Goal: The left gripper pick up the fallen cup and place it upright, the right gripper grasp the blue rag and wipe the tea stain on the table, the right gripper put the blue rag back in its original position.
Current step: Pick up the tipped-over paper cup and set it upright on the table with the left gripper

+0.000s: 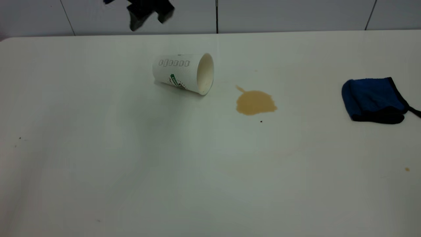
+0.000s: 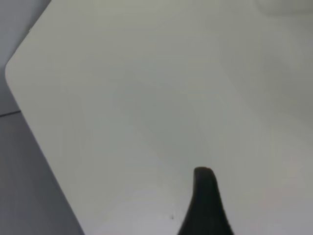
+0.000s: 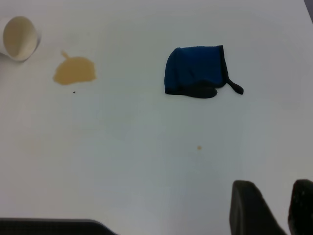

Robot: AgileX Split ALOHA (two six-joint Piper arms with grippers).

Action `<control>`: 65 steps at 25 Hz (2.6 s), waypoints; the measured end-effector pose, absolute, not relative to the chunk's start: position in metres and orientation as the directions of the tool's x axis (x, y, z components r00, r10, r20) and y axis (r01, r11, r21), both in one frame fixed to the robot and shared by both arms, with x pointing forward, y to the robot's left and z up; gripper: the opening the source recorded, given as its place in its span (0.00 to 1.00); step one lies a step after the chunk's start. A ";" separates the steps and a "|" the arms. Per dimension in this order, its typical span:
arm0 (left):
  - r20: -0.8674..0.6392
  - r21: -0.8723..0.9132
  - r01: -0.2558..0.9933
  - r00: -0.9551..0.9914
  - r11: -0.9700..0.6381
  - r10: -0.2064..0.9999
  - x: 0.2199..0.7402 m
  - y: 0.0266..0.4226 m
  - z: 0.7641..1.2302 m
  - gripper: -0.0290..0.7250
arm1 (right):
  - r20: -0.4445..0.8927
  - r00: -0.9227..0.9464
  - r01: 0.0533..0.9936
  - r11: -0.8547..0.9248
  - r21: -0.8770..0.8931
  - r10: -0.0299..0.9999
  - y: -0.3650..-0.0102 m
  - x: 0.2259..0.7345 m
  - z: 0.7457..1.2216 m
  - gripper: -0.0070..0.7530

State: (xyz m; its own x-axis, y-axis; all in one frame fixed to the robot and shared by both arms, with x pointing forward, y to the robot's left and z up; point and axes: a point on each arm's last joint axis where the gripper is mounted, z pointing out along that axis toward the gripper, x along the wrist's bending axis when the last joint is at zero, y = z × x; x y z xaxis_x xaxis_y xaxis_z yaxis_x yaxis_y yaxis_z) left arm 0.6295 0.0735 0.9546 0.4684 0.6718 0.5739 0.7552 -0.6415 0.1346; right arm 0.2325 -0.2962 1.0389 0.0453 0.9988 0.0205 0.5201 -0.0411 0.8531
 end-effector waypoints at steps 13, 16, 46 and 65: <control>0.579 0.145 0.701 0.512 -0.698 0.635 0.678 0.017 0.859 0.83 | 0.021 0.045 0.520 -0.041 0.853 0.999 -0.296 0.232 1.039 0.32; 0.549 0.159 0.701 0.523 -0.695 0.653 0.679 0.008 0.849 0.82 | 0.021 0.045 0.520 -0.041 0.853 0.999 -0.296 0.232 1.039 0.32; 0.675 0.243 0.631 0.436 -0.737 0.595 0.703 0.018 0.805 0.60 | 0.021 0.045 0.520 -0.041 0.853 0.999 -0.296 0.232 1.039 0.32; 0.588 0.161 0.645 0.545 -0.747 0.597 0.704 0.064 0.966 0.05 | 0.021 0.045 0.520 -0.041 0.853 0.999 -0.296 0.232 1.039 0.32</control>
